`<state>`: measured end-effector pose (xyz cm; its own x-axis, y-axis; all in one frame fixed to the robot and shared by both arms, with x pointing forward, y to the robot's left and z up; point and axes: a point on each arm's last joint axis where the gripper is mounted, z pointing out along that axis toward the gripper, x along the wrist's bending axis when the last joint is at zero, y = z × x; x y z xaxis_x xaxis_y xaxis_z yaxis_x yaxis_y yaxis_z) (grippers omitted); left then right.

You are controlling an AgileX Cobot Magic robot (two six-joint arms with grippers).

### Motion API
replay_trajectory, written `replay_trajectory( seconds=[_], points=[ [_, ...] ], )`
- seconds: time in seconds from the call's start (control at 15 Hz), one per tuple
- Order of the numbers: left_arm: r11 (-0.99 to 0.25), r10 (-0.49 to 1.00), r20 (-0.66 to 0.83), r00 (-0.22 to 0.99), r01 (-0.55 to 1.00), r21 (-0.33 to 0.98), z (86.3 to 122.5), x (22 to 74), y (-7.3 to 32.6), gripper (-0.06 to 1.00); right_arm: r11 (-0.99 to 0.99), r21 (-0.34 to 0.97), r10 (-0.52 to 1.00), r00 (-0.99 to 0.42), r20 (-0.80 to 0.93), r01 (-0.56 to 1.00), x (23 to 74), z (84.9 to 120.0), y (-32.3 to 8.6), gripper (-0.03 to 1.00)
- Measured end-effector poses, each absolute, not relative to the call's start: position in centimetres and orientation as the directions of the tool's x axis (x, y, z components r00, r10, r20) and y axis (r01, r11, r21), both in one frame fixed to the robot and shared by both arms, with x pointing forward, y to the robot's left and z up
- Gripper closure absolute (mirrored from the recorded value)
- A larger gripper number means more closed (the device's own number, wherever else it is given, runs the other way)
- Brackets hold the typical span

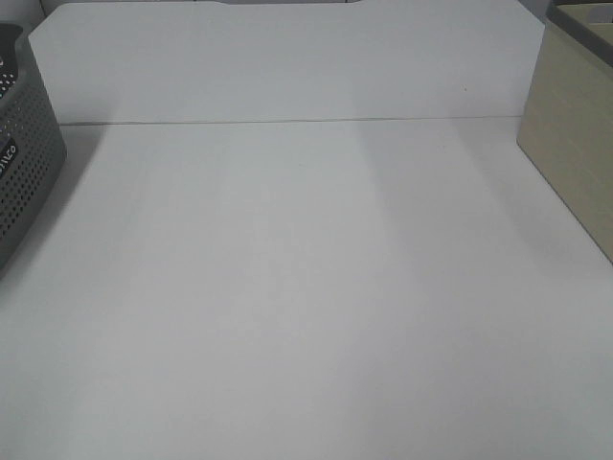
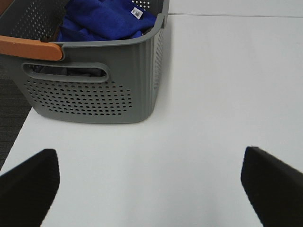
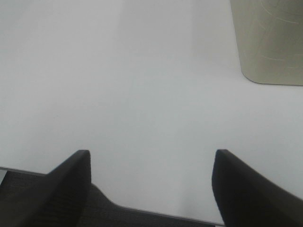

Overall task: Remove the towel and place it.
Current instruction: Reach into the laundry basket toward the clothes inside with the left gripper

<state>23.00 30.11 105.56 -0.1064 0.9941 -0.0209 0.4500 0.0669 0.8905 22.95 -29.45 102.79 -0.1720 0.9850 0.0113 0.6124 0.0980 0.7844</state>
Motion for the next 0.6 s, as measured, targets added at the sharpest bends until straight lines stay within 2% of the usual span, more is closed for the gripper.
replay_trajectory(
  seconds=[0.6],
  points=[
    [0.07,0.994,-0.026,-0.103,0.45,0.89,105.56,23.0,30.06,-0.04,0.098,0.784,0.985,-0.172,0.011,0.612,22.95,102.79,-29.45,0.26]
  ],
)
